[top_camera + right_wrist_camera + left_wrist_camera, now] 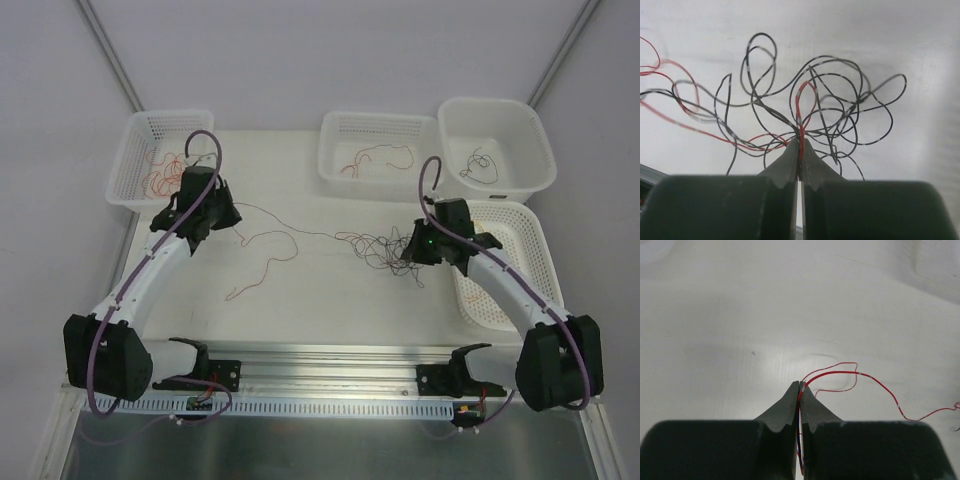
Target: Untangle the cables
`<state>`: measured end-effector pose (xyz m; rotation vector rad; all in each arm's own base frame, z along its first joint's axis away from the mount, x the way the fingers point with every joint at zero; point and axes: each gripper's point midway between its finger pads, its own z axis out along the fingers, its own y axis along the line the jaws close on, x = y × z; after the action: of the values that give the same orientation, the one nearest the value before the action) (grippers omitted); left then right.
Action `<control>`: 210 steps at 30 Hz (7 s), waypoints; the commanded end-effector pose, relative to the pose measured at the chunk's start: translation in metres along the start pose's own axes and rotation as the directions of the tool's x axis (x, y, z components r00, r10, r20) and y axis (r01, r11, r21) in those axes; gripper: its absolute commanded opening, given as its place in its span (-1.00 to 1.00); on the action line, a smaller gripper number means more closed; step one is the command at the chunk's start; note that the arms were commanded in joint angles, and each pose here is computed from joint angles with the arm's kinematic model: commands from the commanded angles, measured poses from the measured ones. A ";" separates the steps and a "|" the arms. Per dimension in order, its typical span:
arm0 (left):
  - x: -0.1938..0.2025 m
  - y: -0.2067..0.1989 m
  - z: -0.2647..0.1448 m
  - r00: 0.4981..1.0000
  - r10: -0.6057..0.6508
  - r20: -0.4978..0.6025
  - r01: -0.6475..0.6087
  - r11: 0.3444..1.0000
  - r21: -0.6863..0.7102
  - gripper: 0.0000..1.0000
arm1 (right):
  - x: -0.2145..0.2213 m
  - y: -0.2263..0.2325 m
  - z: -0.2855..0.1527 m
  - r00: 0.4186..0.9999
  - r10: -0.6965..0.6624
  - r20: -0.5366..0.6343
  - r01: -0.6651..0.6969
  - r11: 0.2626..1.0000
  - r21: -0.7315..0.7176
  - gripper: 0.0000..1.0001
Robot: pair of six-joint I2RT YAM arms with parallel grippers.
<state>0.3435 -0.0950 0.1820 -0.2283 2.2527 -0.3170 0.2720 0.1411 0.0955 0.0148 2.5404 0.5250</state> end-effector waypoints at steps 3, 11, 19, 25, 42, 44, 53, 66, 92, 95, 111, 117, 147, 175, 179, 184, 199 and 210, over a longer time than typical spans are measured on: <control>-0.004 0.075 -0.021 0.993 -0.116 0.038 0.121 0.970 -0.211 -1.00 | -0.040 -0.026 -0.064 0.991 0.062 0.115 -0.065 0.998 0.021 -0.99; -0.017 0.141 -0.044 0.951 -0.288 0.111 0.308 0.894 -0.326 -1.00 | -0.079 -0.010 -0.126 0.962 0.090 0.259 -0.079 0.995 -0.054 -0.99; -0.022 0.194 -0.072 0.899 -0.371 0.232 0.437 0.768 -0.467 -1.00 | -0.088 -0.021 -0.154 0.942 0.093 0.321 -0.103 0.995 0.014 -0.99; -0.013 0.216 -0.075 0.810 -0.508 0.293 0.585 0.664 -0.465 -1.00 | -0.096 -0.021 -0.169 0.922 0.125 0.366 -0.135 0.991 0.004 -0.99; 0.083 0.142 -0.013 0.889 -0.422 -0.176 0.369 0.890 -0.270 -0.44 | -0.065 0.053 -0.116 0.979 -0.112 0.168 0.144 0.972 -0.188 -0.99; 0.090 0.122 -0.013 0.914 -0.340 -0.222 0.298 0.933 -0.201 -0.17 | -0.064 0.062 -0.109 0.980 -0.122 0.155 0.154 0.964 -0.217 -0.99; 0.069 0.035 -0.038 0.982 0.020 -0.188 0.017 0.982 0.190 0.89 | -0.067 0.090 -0.111 0.968 -0.204 0.147 0.239 0.927 -0.290 -0.99; 0.082 -0.081 -0.067 0.929 0.369 -0.020 -0.285 0.749 0.598 0.89 | -0.067 0.128 -0.129 0.956 -0.227 0.185 0.286 0.861 -0.420 -0.99; 0.096 -0.194 0.017 0.931 0.193 0.310 -0.350 0.714 0.607 0.88 | -0.091 0.171 -0.168 0.969 0.054 0.242 0.108 0.787 -0.608 -0.99; 0.090 -0.199 0.020 0.929 0.173 0.327 -0.347 0.717 0.605 0.83 | -0.089 0.173 -0.169 0.970 0.068 0.235 0.095 0.780 -0.618 -0.98; 0.091 -0.238 0.001 0.960 0.067 0.271 -0.258 0.579 0.774 0.39 | -0.091 0.179 -0.165 0.972 0.110 0.209 0.056 0.753 -0.655 -0.99; 0.093 -0.237 0.000 0.962 0.069 0.264 -0.255 0.574 0.778 -0.76 | -0.088 0.175 -0.162 0.973 0.104 0.208 0.055 0.766 -0.641 -0.99; 0.108 -0.074 -0.062 0.953 0.291 0.085 -0.302 0.887 0.350 -1.00 | -0.005 0.030 -0.017 0.995 0.079 -0.053 -0.081 0.996 -0.039 -0.24; 0.041 -0.028 -0.098 0.938 0.313 0.146 -0.325 0.944 0.061 -1.00 | 0.068 0.067 0.049 0.931 -0.195 -0.309 0.187 0.981 -0.056 -0.82; 0.003 0.012 -0.117 0.940 0.291 0.178 -0.274 0.955 -0.114 -1.00 | 0.049 0.036 0.028 0.954 -0.141 -0.265 0.159 0.986 0.046 -0.99; -0.021 0.069 -0.129 0.953 0.248 0.176 -0.180 0.927 -0.330 -1.00 | 0.000 0.023 -0.025 0.989 -0.082 -0.119 0.088 0.995 0.043 -0.99; 0.021 -0.002 -0.075 0.985 0.174 -0.002 -0.173 0.977 0.125 -1.00 | -0.025 0.024 -0.039 0.999 -0.028 -0.028 0.027 0.999 -0.019 -0.94; 0.100 -0.025 -0.028 0.959 0.166 -0.228 -0.090 0.947 0.308 -0.82 | -0.002 0.006 -0.005 0.992 -0.002 -0.123 0.006 1.000 0.028 -0.27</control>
<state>0.2578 -0.1165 0.1314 0.0634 2.4505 -0.5030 0.2584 0.1402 0.0868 0.0095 2.7352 0.4717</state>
